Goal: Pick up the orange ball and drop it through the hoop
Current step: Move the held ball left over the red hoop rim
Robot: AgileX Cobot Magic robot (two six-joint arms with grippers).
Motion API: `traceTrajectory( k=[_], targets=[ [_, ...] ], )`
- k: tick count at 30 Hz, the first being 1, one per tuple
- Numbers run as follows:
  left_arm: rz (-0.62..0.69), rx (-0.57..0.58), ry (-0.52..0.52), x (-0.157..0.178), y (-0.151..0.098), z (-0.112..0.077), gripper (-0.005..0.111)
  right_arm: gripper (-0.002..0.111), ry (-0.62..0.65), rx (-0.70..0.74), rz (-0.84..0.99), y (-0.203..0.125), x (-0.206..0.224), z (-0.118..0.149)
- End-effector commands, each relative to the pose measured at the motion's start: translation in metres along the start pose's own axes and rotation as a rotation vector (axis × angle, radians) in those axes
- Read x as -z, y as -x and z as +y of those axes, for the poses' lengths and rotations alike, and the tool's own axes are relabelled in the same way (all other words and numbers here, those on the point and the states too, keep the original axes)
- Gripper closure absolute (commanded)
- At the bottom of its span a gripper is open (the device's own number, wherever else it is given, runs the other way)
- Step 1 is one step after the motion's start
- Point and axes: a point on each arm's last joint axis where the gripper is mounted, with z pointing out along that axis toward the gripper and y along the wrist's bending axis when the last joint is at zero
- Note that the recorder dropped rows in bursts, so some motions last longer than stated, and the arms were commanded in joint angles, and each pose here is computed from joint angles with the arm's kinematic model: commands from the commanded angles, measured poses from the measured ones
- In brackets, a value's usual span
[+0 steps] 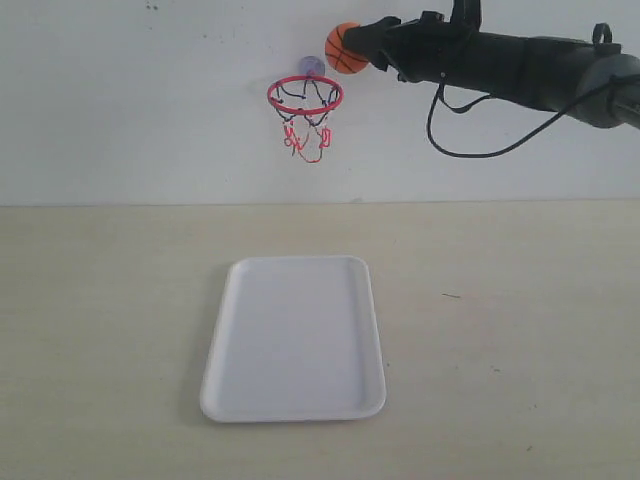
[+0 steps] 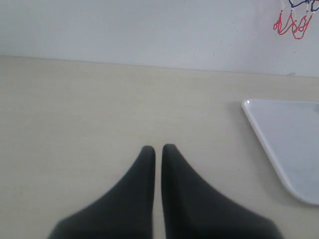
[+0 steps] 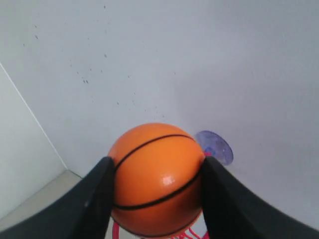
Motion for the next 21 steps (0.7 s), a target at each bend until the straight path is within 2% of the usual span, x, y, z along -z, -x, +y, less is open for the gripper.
traceTrajectory(
  k=[1,6,21],
  targets=[
    [-0.006,0.011,0.002,0.000,0.000,0.000,0.103,0.108,0.018,-0.003,0.018,0.003,-0.015,0.008],
    [-0.006,0.011,0.002,0.000,0.000,0.000,0.103,0.108,-0.011,0.137,0.096,-0.005,-0.031,0.017],
    [-0.006,0.011,0.002,0.000,0.000,0.000,0.103,0.108,-0.025,0.205,0.082,-0.009,-0.041,0.025]
  ],
)
